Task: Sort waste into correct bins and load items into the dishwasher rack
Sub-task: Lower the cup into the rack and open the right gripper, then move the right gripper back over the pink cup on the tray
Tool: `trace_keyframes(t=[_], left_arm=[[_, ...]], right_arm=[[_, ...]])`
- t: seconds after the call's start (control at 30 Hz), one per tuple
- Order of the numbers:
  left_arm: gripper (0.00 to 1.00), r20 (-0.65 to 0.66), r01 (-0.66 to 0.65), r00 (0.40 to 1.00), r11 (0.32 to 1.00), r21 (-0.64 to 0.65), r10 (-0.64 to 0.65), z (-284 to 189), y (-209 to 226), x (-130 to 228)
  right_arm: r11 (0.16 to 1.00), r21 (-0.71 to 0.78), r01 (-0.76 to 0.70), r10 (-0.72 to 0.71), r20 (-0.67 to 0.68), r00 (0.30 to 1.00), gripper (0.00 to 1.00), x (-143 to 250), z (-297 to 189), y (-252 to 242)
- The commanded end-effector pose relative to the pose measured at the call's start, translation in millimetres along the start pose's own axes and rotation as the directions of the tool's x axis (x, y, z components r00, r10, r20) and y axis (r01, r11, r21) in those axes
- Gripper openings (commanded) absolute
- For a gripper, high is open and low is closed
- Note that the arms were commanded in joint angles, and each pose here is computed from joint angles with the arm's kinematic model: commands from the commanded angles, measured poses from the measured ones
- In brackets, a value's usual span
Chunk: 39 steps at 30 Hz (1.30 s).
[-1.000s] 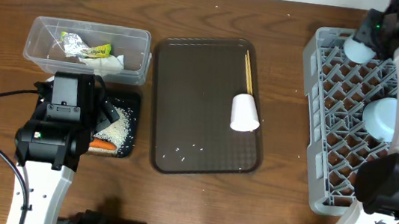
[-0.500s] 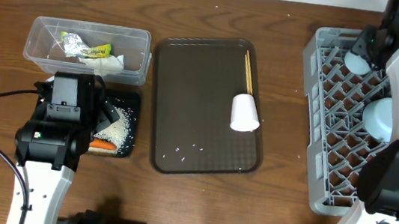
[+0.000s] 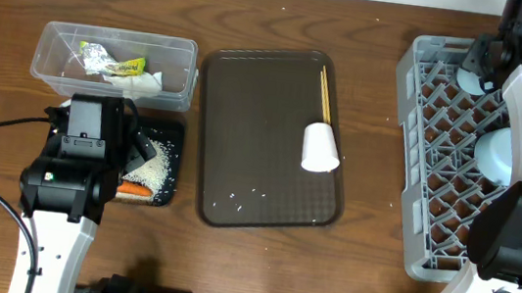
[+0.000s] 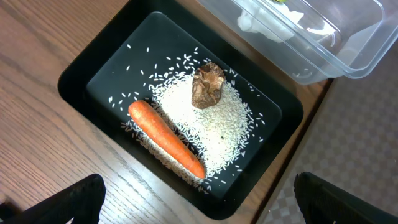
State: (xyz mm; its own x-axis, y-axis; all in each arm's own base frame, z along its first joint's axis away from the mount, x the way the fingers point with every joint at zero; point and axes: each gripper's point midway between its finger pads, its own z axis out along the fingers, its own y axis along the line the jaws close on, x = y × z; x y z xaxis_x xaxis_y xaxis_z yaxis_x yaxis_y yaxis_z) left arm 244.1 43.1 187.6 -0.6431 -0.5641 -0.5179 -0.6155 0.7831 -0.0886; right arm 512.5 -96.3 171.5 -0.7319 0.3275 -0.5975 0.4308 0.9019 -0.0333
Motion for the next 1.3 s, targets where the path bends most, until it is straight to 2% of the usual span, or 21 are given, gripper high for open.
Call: trace_keyframes(t=[0.0, 0.13, 0.3, 0.67, 0.77, 0.93, 1.13, 1.27], left_arm=[[0.98, -0.004, -0.009, 1.000, 1.000, -0.005, 0.009, 1, 1, 1], [0.98, -0.004, -0.009, 1.000, 1.000, -0.005, 0.009, 1, 1, 1], [0.98, -0.004, -0.009, 1.000, 1.000, -0.005, 0.009, 1, 1, 1], [0.98, -0.004, -0.009, 1.000, 1.000, -0.005, 0.009, 1, 1, 1], [0.98, -0.004, -0.009, 1.000, 1.000, -0.005, 0.009, 1, 1, 1], [0.98, -0.004, -0.009, 1.000, 1.000, -0.005, 0.009, 1, 1, 1], [0.98, -0.004, -0.009, 1.000, 1.000, -0.005, 0.009, 1, 1, 1], [0.98, -0.004, -0.009, 1.000, 1.000, -0.005, 0.009, 1, 1, 1]], right_arm=[[1.000, -0.023, 0.001, 0.000, 0.013, 1.000, 0.58, -4, -7, -2], [0.999, -0.040, 0.001, -0.001, 0.008, 1.000, 0.69, -3, -7, 1], [0.999, -0.043, 0.002, -0.002, 0.004, 1.000, 0.73, -2, -7, 2], [0.998, -0.066, 0.010, -0.012, -0.022, 1.000, 0.73, 4, -9, 7], [0.984, -0.175, 0.028, -0.035, -0.037, 0.999, 0.73, 8, -19, 30], [0.896, -0.421, 0.142, -0.149, 0.017, 0.989, 0.73, 12, -64, 93], [0.826, -0.505, 0.250, -0.235, 0.094, 0.967, 0.74, 29, -128, 147], [0.769, -0.554, 0.321, -0.344, 0.064, 0.937, 0.77, 71, -164, 178]])
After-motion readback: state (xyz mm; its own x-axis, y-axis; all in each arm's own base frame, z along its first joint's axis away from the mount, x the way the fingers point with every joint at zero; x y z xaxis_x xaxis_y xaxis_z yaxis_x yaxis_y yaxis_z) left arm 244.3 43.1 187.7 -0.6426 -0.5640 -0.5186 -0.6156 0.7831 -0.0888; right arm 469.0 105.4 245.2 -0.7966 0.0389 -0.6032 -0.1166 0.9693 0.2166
